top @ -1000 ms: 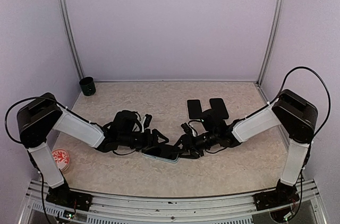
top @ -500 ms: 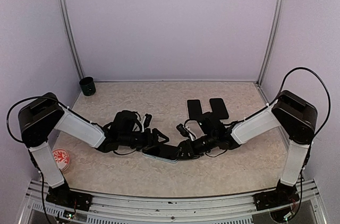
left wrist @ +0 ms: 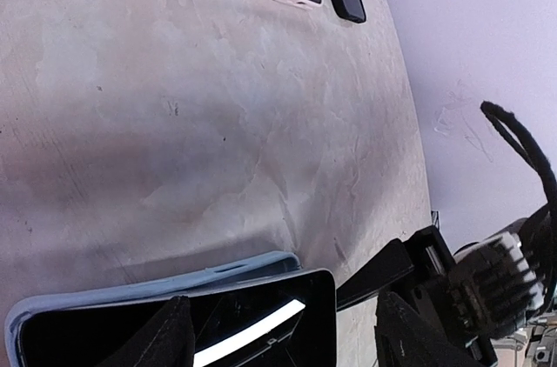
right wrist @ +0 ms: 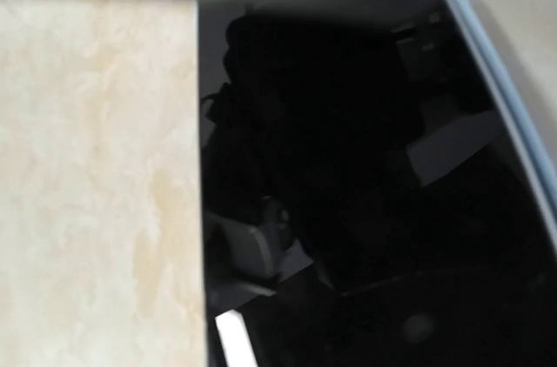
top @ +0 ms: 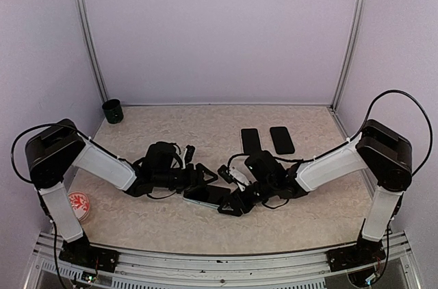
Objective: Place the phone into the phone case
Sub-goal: Install the phone into the phone case.
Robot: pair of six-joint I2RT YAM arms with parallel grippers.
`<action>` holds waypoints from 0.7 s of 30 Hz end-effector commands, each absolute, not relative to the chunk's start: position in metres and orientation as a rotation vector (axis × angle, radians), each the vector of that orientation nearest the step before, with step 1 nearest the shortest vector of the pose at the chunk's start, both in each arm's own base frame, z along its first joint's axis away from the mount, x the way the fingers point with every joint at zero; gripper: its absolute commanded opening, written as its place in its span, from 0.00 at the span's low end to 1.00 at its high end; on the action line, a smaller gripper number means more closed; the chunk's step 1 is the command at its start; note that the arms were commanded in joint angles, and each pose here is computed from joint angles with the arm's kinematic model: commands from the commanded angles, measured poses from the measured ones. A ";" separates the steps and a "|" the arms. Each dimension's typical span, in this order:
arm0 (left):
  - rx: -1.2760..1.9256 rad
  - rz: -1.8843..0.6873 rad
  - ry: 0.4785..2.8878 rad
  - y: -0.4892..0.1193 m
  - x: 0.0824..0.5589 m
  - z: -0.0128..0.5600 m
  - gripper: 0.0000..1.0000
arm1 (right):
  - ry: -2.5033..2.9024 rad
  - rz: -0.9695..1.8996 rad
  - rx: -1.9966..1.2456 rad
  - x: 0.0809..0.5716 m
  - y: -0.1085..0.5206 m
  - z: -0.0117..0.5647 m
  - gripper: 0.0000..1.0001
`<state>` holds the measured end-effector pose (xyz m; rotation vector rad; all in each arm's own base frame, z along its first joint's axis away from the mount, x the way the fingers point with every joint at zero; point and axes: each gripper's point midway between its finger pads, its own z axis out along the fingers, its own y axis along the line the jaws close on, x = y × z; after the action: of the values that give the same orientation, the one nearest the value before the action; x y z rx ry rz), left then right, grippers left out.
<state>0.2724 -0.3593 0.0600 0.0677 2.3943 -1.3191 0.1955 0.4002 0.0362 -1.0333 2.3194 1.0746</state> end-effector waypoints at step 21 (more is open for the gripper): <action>-0.048 -1.132 2.690 -0.325 0.244 -0.017 0.70 | 2.066 0.680 -1.567 0.135 0.428 0.020 0.57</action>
<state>0.2789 -0.3586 0.0574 0.0517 2.3755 -1.3218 0.1650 0.4128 0.0270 -1.4113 2.1252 0.6475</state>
